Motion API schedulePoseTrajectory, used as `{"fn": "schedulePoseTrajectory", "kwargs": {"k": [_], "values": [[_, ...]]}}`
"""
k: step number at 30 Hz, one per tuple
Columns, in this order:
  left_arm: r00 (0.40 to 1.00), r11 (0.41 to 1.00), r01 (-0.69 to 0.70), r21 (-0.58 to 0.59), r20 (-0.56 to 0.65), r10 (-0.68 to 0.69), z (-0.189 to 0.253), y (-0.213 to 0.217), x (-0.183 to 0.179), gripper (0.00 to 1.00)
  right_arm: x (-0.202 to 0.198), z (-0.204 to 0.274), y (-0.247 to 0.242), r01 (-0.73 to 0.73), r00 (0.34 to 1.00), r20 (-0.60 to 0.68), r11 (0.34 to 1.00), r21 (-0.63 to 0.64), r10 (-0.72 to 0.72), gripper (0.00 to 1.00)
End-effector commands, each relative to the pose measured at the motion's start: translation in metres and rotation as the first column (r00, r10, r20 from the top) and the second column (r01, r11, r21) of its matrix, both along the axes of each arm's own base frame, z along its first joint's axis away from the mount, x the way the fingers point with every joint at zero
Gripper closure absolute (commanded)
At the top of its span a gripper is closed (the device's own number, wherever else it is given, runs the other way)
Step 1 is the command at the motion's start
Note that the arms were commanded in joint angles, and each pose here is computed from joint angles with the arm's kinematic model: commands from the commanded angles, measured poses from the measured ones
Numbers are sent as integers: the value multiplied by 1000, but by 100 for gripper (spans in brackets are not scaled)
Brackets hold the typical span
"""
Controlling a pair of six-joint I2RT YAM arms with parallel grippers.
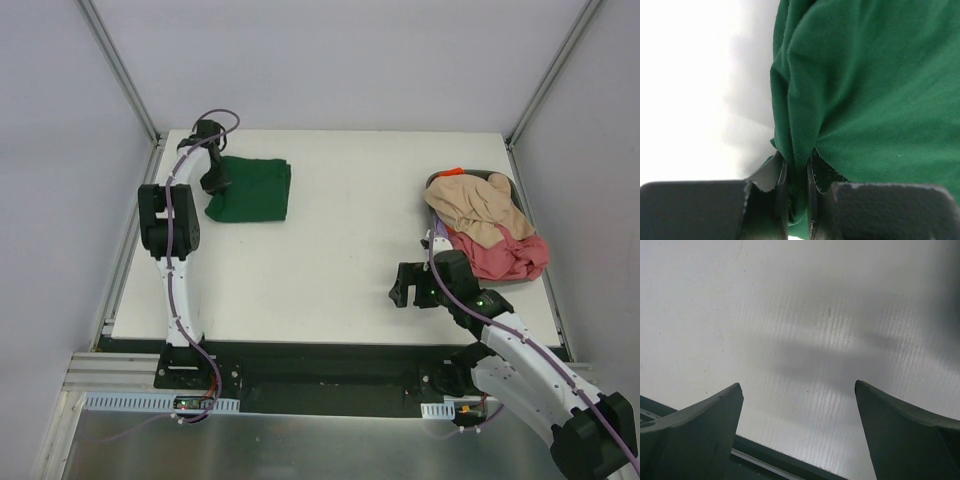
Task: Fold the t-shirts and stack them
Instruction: Put the neatly folded tshirt into the corner of the board with the left arm
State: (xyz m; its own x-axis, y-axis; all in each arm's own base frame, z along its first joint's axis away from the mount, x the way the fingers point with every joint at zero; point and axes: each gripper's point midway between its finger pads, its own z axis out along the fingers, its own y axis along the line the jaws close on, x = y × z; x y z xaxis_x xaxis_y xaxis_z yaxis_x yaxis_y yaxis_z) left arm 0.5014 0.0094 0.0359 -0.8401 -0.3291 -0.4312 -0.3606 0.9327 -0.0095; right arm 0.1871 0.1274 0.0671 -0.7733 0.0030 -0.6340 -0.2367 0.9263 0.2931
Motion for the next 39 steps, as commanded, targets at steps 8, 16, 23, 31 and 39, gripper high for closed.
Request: {"fn": "schedulePoseTrajectory", "kwargs": {"k": [8,16,23,31,39], "values": [[995,948,-99,302,58,86,26,112,56,100,6,5,-4,15,1000,26,1000,-3,-15,4],[972,949,-172,264,205,119,47,135,89,100,8,1,-6,24,1000,2,1000,-13,-24,4],[953,938,-170,304,293,77,66,155,108,92,5,-2,-5,29,999,-27,1000,-6,-29,4],[931,928,-171,330,364,42,85,159,123,56,-1,1,-5,38,999,-39,999,13,-37,4],[850,990,-131,58,520,82,165,95,115,1,-6,11,-6,41,999,2,998,52,-41,4]]}}
